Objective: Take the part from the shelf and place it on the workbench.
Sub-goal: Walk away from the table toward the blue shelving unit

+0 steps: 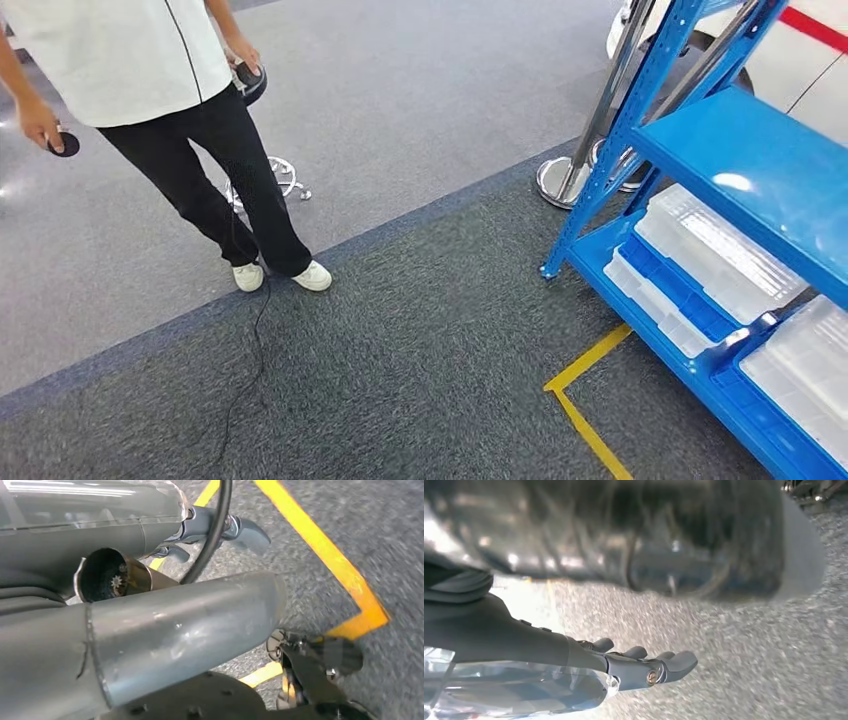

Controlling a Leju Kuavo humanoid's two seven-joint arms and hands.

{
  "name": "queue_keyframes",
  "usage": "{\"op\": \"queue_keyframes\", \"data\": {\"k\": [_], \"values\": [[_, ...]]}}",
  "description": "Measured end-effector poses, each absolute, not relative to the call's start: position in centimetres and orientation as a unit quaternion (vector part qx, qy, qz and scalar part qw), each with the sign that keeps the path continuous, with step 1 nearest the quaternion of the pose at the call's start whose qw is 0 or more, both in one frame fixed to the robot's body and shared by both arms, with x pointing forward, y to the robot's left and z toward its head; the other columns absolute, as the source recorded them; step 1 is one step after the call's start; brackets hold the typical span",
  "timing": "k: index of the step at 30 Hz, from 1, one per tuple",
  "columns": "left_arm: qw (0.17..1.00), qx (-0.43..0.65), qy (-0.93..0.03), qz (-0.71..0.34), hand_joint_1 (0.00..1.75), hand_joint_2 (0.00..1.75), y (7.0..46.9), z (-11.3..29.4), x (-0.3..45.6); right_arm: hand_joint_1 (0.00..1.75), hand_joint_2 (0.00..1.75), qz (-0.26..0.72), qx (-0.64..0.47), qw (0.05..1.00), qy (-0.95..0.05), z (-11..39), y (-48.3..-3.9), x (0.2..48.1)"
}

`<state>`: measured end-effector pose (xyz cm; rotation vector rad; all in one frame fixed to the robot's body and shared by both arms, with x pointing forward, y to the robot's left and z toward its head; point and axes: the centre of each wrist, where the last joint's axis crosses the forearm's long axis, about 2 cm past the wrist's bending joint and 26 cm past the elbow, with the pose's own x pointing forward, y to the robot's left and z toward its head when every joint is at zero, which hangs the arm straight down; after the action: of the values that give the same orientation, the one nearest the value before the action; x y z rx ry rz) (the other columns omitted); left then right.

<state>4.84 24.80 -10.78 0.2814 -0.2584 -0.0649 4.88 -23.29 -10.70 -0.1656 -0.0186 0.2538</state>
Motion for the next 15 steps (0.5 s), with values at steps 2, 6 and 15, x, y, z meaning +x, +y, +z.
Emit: {"op": "queue_keyframes", "data": {"k": [2, 6, 15], "values": [[0.982, 0.139, -0.127, -0.032, 0.00, 0.00, 24.79, -10.80, 4.67, 0.00, 0.00, 0.126, -0.083, 0.988, -0.010, -10.69, -23.29, 4.98], [0.983, 0.138, -0.119, -0.031, 0.00, 0.00, 24.75, -10.80, 4.61, 0.00, 0.00, 0.127, -0.083, 0.988, -0.009, -10.71, -23.33, 4.83], [0.983, 0.136, -0.120, -0.033, 0.00, 0.00, 24.45, -10.73, 4.95, 0.00, 0.00, 0.126, -0.086, 0.988, -0.004, -10.73, -23.49, 4.88]]}}
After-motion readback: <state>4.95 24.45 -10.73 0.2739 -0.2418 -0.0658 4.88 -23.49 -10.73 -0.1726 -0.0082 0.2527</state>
